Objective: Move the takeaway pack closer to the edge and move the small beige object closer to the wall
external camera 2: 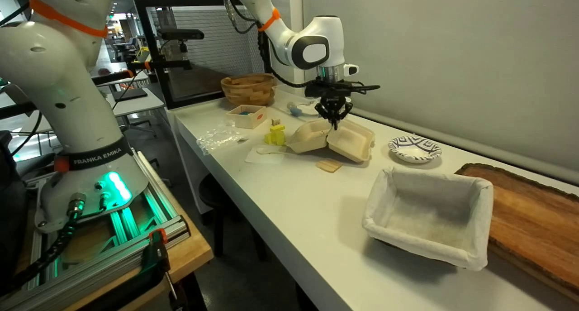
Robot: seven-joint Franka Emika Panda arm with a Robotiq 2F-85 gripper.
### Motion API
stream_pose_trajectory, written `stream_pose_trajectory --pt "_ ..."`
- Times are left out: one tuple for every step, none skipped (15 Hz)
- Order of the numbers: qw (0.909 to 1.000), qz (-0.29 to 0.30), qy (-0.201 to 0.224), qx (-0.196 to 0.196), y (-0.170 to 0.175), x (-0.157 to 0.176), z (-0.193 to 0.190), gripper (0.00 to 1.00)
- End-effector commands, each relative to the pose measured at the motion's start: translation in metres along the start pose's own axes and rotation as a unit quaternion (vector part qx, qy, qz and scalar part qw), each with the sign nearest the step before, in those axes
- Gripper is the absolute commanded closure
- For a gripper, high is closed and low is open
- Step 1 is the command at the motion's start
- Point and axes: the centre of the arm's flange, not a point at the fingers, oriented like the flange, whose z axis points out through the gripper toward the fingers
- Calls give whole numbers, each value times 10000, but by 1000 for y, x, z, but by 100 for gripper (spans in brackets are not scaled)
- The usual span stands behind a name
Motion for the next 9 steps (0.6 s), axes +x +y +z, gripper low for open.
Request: stream_pose_trajectory --pt "9985 468 -247 117 -11 -36 -20 99" --pt "9979 575 -270 103 -11 -44 -24 99" --pt "9970 712 -287 74 -10 -54 -27 99" --pt "9959 853 -310 48 -9 -62 -31 99" --pt "9946 981 -325 35 -8 -71 -33 99" --pt "9932 1106 -357 24 -7 -80 -36 99" --pt "9917 1229 -368 12 -6 -88 -38 99" --pt "9902 1342 -383 -8 -4 -97 -41 99" --pt "9888 1435 -408 -4 -3 -104 -42 99"
